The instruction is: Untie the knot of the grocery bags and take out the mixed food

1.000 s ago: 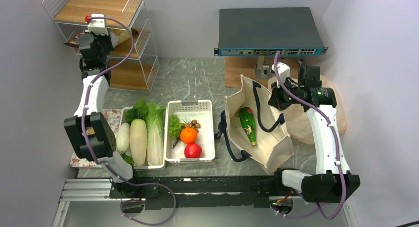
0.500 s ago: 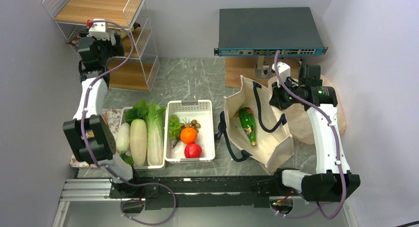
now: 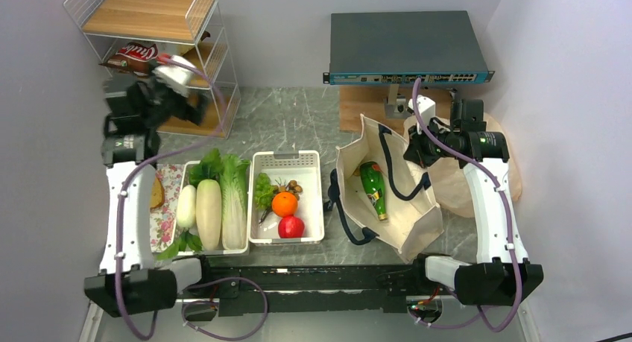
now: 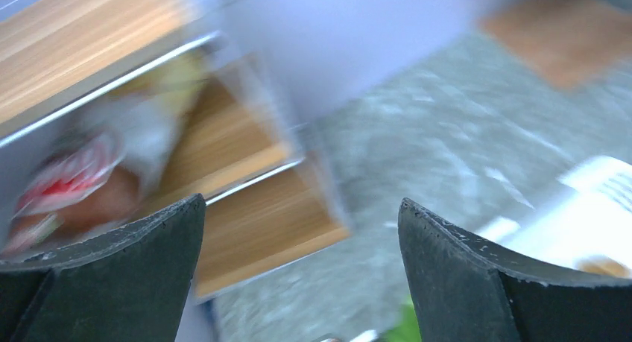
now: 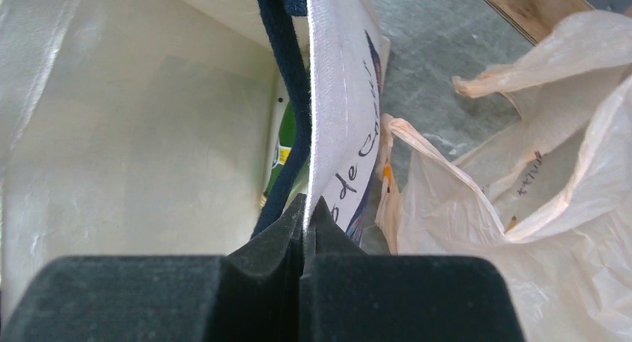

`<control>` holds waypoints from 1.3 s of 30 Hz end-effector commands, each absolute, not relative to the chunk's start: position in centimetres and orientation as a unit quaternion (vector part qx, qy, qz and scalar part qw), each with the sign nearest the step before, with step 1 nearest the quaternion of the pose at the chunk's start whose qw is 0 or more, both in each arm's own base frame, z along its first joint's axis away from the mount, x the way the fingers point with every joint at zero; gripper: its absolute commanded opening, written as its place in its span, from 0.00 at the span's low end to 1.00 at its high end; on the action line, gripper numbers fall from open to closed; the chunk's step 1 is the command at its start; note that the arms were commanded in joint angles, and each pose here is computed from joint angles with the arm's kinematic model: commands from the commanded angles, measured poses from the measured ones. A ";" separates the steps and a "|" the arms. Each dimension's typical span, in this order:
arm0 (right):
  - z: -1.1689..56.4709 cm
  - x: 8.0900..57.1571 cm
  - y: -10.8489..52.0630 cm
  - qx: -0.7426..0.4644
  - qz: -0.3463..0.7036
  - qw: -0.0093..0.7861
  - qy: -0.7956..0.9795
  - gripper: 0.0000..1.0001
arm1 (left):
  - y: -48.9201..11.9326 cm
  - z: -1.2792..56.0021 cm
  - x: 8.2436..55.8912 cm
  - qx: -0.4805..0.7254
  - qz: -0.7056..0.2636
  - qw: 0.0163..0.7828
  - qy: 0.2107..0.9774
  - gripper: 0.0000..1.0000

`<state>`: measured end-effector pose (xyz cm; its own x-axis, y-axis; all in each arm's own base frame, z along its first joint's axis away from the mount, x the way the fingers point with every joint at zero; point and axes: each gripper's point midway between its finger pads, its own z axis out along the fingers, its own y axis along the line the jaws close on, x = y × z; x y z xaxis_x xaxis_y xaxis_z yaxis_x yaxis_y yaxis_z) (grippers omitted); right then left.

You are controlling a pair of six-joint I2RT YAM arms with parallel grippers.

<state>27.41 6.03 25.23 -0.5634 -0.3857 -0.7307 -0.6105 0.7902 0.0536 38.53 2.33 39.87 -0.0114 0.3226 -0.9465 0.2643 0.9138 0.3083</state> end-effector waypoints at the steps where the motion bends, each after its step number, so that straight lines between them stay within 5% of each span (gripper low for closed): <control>1: 27.3 26.1 8.6 -0.350 0.203 0.410 0.818 0.00 | -13.1 36.8 30.6 0.499 -0.123 0.589 0.624 0.99; 4: 26.8 24.8 9.6 -0.375 0.221 0.403 0.805 0.00 | -20.8 35.6 26.9 0.603 -0.156 0.567 0.538 0.93; 13: 24.6 21.7 10.1 -0.406 0.225 0.375 0.802 0.00 | -40.4 30.3 20.2 0.806 -0.132 0.525 0.241 0.38; 17: 24.7 21.0 10.3 -0.399 0.233 0.375 0.803 0.00 | -46.3 25.8 20.0 0.858 -0.107 0.468 0.180 0.24; 22: 26.2 21.5 10.8 -0.391 0.241 0.399 0.794 0.00 | -48.5 17.8 20.6 0.899 -0.084 0.403 0.147 0.35; 29: 28.7 22.6 12.3 -0.383 0.270 0.418 0.778 0.00 | -51.1 11.1 23.4 0.912 -0.034 0.376 0.161 0.90; 39: 27.8 22.0 13.3 -0.400 0.268 0.401 0.779 0.00 | -52.3 3.5 27.3 0.930 0.040 0.320 0.176 0.84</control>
<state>22.26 11.81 25.31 -0.4331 -0.4430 -0.7850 -0.8009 0.5887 0.1096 25.29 -51.49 4.82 0.9323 0.3326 -0.1421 0.3482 -0.7187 0.6018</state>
